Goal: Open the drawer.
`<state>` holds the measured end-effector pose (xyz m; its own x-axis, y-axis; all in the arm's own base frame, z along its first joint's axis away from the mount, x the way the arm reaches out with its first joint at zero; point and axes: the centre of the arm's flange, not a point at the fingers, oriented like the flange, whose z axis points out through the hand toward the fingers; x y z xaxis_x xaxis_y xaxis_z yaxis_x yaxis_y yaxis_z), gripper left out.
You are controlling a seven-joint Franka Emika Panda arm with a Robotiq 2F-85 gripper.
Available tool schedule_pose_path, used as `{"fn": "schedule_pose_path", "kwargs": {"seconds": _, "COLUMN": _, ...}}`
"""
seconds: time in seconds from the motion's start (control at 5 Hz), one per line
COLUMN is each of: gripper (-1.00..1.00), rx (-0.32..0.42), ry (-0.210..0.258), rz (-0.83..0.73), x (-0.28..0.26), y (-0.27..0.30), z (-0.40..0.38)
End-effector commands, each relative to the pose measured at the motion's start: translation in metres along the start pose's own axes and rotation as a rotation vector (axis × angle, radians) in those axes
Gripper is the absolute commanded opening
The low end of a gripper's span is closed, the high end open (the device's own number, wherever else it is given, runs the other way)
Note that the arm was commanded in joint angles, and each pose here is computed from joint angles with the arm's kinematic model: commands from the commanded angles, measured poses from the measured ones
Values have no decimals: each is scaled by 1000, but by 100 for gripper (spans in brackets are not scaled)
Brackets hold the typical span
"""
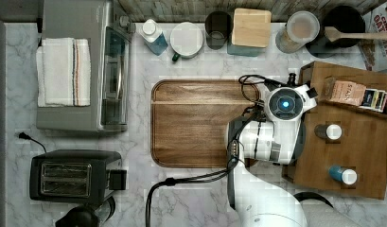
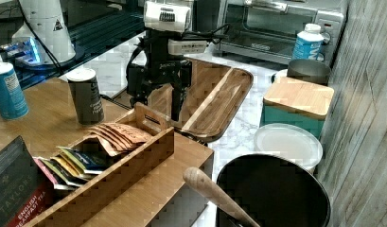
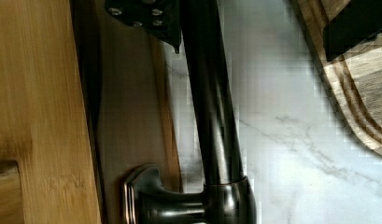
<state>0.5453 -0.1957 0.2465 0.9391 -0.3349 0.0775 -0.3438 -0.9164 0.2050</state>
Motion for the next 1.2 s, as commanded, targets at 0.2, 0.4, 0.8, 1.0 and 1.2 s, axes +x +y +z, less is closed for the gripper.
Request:
{"fn": "schedule_pose_path", "kwargs": {"seconds": 0.2, "gripper": 100, "rx": 161, "ry": 11, "rz": -124, "x": 7, "y": -64, "z": -22}}
{"fn": "schedule_pose_path", "kwargs": {"seconds": 0.4, "gripper": 100, "rx": 121, "ry": 73, "rz": -56, "x": -10, "y": -118, "z": -32}}
{"fn": "schedule_pose_path", "kwargs": {"seconds": 0.8, "gripper": 100, "rx": 138, "ry": 83, "rz": -25, "x": -20, "y": -211, "z": -54}}
{"fn": "schedule_pose_path", "kwargs": {"seconds": 1.0, "gripper": 100, "rx": 140, "ry": 72, "rz": -38, "x": -27, "y": -240, "z": -65}}
{"fn": "schedule_pose_path", "kwargs": {"seconds": 1.2, "gripper": 100, "rx": 152, "ry": 88, "rz": -60, "x": -31, "y": -268, "z": -72}}
